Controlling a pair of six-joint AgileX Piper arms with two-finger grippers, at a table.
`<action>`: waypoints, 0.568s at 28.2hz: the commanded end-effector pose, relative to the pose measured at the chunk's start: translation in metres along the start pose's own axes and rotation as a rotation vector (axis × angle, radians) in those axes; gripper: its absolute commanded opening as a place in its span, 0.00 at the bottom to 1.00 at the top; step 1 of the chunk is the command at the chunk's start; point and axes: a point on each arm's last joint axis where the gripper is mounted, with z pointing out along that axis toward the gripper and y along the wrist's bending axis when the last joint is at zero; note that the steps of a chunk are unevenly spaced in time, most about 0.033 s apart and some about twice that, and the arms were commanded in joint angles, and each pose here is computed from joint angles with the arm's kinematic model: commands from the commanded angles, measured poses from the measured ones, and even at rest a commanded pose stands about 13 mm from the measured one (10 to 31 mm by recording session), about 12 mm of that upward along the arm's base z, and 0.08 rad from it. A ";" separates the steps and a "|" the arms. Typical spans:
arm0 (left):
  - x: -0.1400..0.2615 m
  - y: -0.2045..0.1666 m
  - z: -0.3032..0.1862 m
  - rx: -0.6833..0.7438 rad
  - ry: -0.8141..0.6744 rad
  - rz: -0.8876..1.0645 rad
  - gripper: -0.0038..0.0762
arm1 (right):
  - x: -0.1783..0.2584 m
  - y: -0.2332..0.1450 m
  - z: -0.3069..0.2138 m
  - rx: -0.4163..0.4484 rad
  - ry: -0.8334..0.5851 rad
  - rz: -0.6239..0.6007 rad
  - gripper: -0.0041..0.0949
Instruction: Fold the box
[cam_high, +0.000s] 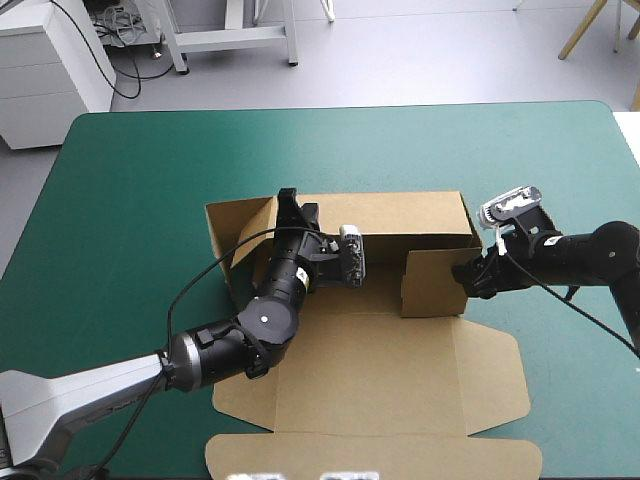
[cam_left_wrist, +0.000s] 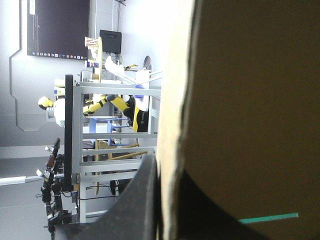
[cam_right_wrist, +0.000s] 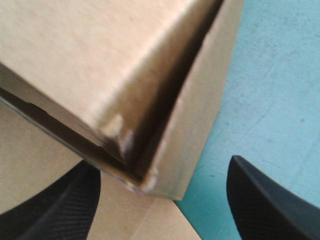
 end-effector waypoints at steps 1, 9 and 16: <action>-0.004 0.020 -0.011 -0.056 -0.043 0.021 0.04 | -0.010 0.008 -0.008 -0.028 -0.129 -0.034 0.69; -0.005 0.019 -0.011 -0.049 -0.054 0.034 0.04 | 0.001 0.003 0.007 0.008 -0.178 0.012 0.68; -0.008 0.016 -0.009 -0.030 -0.074 0.038 0.04 | 0.004 0.003 0.012 0.012 -0.224 -0.010 0.42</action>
